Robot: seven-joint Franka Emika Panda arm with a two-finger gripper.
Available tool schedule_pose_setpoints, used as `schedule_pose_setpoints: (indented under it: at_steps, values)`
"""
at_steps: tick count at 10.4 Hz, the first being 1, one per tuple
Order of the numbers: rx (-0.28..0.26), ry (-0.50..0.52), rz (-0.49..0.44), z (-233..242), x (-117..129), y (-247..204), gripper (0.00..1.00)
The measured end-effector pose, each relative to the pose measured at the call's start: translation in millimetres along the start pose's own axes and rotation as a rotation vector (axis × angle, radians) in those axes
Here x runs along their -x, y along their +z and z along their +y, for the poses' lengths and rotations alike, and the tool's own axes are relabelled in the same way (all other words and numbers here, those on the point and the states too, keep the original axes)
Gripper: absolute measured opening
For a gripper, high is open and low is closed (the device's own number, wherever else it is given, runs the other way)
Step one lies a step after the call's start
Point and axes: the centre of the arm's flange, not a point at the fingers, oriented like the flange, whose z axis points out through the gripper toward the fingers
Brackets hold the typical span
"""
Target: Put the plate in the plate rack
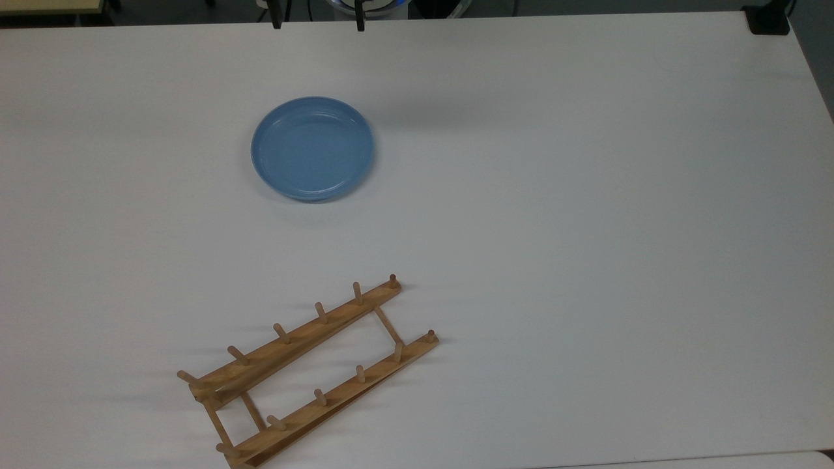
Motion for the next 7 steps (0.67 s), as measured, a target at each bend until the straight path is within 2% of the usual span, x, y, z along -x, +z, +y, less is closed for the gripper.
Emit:
schedule_pose_setpoints:
  at_steps: [7]
  values:
    - [0.000, -0.003, -0.002, -1.6, -0.1, 0.9, 1.00]
